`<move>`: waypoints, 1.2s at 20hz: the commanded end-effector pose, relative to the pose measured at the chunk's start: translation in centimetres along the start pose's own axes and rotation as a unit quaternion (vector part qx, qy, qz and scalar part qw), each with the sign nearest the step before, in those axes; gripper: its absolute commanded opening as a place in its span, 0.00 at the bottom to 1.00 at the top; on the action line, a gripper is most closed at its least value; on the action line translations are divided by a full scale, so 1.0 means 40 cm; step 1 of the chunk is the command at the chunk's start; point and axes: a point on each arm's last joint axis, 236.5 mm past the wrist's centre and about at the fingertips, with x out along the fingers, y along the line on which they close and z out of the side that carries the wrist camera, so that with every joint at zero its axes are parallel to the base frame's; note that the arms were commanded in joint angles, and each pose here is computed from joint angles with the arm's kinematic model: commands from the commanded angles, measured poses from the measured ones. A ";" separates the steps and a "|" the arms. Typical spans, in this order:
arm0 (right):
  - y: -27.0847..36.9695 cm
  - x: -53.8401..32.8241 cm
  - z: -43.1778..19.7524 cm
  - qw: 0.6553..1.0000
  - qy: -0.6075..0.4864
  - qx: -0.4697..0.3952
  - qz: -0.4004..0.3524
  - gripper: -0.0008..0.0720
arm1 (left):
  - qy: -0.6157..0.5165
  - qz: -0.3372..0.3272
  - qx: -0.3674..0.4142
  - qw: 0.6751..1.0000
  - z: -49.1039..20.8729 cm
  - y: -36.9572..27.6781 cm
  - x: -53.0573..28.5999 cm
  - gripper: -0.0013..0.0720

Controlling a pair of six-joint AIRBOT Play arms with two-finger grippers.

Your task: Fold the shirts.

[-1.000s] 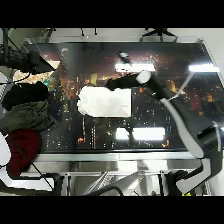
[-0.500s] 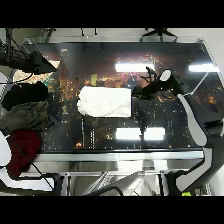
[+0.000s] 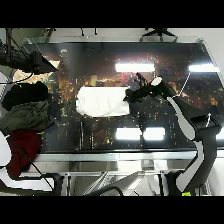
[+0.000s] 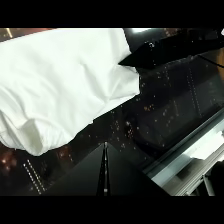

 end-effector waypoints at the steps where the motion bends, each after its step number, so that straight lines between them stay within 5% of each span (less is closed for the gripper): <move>1: 0.078 -0.064 0.065 0.998 -0.042 -0.029 0.048 0.04 | 0.002 0.000 0.000 1.000 -0.003 -0.001 -0.001 0.04; 7: -0.044 -0.588 0.227 0.970 -0.231 -0.015 -0.078 0.03 | 0.002 0.000 0.000 1.000 -0.002 0.000 -0.001 0.04; 10: -0.260 -0.889 0.150 0.930 -0.284 0.075 -0.221 0.03 | 0.002 0.000 0.000 1.000 -0.002 -0.001 -0.001 0.04; 13: -0.441 -1.059 0.007 0.897 -0.306 0.167 -0.271 0.03 | 0.002 -0.001 0.000 1.000 -0.002 -0.001 -0.001 0.04; 18: -0.734 -1.054 -0.291 0.864 -0.275 0.314 -0.282 0.03 | 0.003 -0.002 0.002 1.000 -0.003 -0.006 0.003 0.04; 24: -0.838 -0.914 -0.527 0.848 -0.223 0.411 -0.248 0.04 | 0.013 -0.011 0.016 1.000 -0.008 -0.040 0.026 0.04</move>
